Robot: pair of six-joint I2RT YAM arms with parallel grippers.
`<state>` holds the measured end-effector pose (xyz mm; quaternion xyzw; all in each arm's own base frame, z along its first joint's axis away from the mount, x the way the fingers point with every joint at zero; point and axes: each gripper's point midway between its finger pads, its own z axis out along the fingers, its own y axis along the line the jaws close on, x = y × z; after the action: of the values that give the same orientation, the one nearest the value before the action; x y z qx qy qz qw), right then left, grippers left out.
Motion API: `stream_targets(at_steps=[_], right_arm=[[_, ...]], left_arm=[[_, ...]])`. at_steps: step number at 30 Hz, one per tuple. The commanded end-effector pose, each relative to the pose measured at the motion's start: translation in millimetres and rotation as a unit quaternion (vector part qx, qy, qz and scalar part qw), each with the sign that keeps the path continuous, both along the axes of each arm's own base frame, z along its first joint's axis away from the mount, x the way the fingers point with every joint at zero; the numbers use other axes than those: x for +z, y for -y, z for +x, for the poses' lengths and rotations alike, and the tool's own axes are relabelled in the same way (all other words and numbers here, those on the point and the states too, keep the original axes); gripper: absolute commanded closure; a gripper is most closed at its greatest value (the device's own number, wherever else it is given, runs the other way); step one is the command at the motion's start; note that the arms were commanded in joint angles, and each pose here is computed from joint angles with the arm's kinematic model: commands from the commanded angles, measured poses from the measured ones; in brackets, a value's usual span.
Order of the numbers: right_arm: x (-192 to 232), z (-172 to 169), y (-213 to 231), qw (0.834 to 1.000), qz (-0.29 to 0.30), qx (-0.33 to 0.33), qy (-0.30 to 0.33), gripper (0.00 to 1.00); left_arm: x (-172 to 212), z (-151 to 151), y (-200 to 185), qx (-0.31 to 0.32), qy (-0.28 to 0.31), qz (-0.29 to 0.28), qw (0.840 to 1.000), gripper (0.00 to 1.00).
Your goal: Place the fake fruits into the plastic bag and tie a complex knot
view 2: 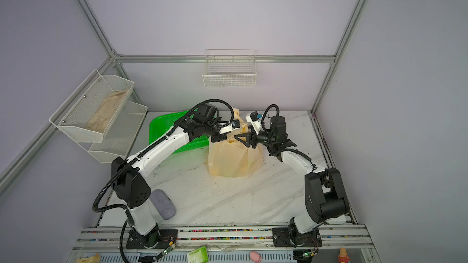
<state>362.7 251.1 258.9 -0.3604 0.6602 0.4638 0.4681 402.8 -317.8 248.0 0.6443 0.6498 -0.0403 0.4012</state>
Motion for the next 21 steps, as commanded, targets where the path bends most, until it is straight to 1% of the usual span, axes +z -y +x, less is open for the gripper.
stream_targets(at_steps=[1, 7, 10, 17, 20, 21], right_arm=[[22, -2, 0, 0.999, 0.027, 0.009, 0.028, 0.47], [24, 2, 0, 0.999, 0.035, 0.003, 0.026, 0.57], [23, 4, 0, 0.999, 0.035, -0.003, 0.026, 0.65], [18, 7, 1, 0.999, 0.029, -0.013, 0.02, 0.93], [15, 8, 2, 0.999, 0.027, -0.019, 0.018, 1.0], [13, 8, 3, 0.999, 0.025, -0.022, 0.016, 1.0]], left_arm=[[49, 5, 15, -0.022, 0.051, -0.036, 0.998, 1.0], [50, 6, 16, -0.022, 0.053, -0.034, 0.998, 1.0], [50, 7, 16, -0.02, 0.053, -0.033, 0.998, 1.0], [54, 10, 15, -0.01, 0.057, -0.034, 0.998, 1.0], [57, 11, 11, 0.0, 0.059, -0.035, 0.998, 1.0], [59, 11, 10, 0.004, 0.058, -0.037, 0.998, 0.99]])
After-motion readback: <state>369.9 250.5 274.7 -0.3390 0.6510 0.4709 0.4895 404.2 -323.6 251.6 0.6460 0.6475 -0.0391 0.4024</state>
